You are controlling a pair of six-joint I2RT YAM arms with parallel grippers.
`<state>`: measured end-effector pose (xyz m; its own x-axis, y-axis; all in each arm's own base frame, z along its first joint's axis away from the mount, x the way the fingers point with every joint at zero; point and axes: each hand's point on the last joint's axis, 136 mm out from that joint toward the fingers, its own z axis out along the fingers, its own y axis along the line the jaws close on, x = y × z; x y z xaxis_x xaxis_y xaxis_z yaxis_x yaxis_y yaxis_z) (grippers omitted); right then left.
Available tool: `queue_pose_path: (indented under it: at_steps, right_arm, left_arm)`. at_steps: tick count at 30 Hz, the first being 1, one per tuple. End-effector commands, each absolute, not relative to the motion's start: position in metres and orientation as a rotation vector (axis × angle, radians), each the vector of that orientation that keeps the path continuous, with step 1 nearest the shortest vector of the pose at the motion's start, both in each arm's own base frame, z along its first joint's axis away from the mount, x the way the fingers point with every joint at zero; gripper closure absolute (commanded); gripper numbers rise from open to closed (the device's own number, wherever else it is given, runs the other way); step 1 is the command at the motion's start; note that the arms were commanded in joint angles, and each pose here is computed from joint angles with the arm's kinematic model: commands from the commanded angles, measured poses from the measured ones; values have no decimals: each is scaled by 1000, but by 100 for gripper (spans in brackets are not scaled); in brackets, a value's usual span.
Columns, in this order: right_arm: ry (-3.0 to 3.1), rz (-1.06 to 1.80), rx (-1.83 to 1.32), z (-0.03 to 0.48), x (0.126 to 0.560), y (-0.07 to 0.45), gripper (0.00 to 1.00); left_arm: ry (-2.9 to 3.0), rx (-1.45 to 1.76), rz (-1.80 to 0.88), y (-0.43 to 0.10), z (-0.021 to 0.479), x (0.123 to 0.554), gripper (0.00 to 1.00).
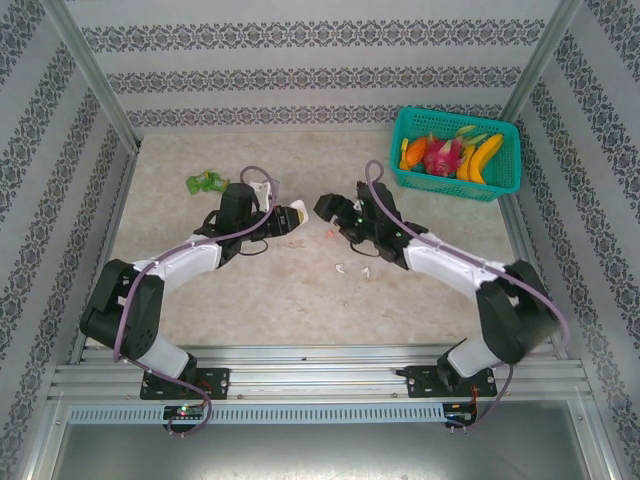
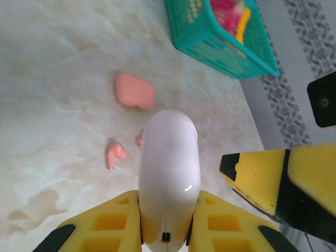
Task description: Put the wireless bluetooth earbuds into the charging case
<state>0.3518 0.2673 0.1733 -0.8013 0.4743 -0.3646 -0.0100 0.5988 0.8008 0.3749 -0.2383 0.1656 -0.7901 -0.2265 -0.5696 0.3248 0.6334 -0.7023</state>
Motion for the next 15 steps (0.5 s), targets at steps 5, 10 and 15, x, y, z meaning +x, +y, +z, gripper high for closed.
queue_pose_path:
  at_steps: [5, 10, 15]
  right_arm:
    - [2148, 1056, -59, 188, 321, 250, 21]
    - [2135, 1110, -152, 192, 318, 260, 23]
    - [2138, 1162, -161, 187, 323, 271, 26]
  left_arm:
    - [2222, 245, -1254, -250, 185, 354, 100]
    - [2215, 270, -1303, -255, 191, 350, 100]
    - [2205, 280, -1334, -257, 196, 346, 100]
